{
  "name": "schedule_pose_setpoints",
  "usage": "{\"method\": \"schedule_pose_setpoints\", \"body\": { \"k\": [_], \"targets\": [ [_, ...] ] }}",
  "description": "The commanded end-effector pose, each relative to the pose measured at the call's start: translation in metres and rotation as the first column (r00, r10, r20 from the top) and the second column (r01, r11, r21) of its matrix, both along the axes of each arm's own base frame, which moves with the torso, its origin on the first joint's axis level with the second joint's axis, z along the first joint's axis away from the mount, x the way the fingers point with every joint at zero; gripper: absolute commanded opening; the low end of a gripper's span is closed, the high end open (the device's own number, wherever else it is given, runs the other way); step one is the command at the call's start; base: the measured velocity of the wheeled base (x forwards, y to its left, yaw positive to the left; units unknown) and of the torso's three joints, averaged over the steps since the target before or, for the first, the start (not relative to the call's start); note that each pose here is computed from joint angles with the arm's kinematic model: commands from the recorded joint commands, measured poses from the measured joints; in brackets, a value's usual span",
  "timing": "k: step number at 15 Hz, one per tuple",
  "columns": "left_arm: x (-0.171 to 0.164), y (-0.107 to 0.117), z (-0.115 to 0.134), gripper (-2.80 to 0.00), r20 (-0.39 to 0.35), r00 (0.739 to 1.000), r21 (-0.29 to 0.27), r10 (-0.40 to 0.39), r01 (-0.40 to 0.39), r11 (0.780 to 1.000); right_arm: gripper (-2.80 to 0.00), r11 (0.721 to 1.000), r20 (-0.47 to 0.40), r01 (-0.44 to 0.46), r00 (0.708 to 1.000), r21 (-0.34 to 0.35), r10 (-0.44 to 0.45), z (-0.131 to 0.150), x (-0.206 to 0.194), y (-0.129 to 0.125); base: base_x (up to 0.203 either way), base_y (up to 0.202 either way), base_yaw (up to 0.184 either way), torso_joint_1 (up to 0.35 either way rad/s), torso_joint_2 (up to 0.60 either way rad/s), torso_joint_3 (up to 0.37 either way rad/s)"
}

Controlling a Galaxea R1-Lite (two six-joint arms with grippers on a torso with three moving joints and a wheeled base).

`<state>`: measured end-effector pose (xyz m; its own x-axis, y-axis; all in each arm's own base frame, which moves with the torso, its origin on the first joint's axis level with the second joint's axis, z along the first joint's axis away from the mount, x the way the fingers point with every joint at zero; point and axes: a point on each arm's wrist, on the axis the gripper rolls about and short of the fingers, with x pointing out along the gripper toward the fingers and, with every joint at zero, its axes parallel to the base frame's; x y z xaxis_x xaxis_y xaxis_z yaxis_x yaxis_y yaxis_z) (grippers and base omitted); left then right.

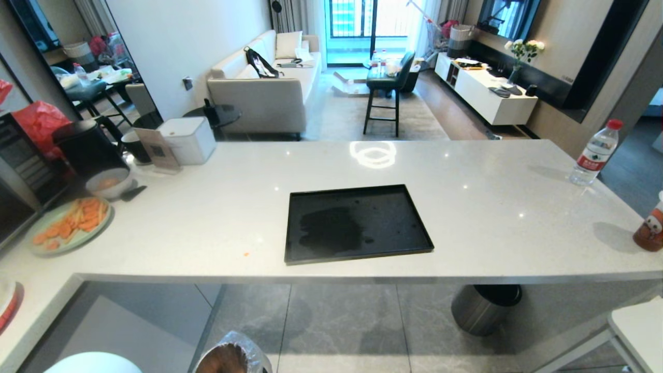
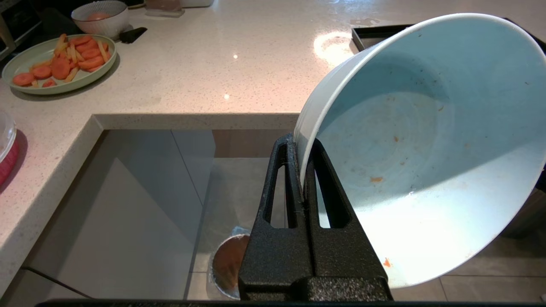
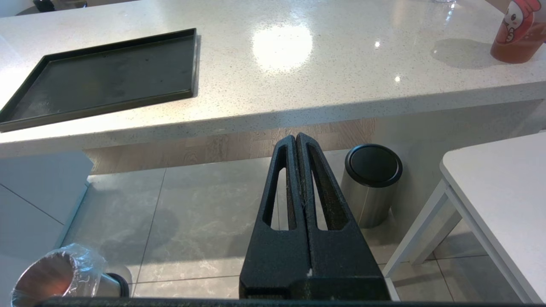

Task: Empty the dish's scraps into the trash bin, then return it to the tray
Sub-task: Put the bowl back to the table

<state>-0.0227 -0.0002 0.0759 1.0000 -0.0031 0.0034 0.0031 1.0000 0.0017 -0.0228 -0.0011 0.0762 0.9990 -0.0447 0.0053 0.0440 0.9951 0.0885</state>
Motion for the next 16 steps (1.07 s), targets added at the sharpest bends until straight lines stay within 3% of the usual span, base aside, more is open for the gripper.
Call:
{"method": "schedule_pose_setpoints", "body": {
  "k": [1,16],
  "targets": [
    [0.0001,0.0,0.0001,-2.8,0.0,1.0,0.0,0.0,0.0,1.0,-2.8,1.0,0.001,0.0,1.0,0.001,0.0,0.0,0.0,0.0,0.0,0.0,0.0,0.0,0.0,0.0],
    [0.0001,0.0,0.0001,-2.8,0.0,1.0,-0.002,0.0,0.0,1.0,-2.8,1.0,0.001,0.0,1.0,0.001,0.0,0.0,0.0,0.0,0.0,0.0,0.0,0.0,0.0,0.0]
  ]
}}
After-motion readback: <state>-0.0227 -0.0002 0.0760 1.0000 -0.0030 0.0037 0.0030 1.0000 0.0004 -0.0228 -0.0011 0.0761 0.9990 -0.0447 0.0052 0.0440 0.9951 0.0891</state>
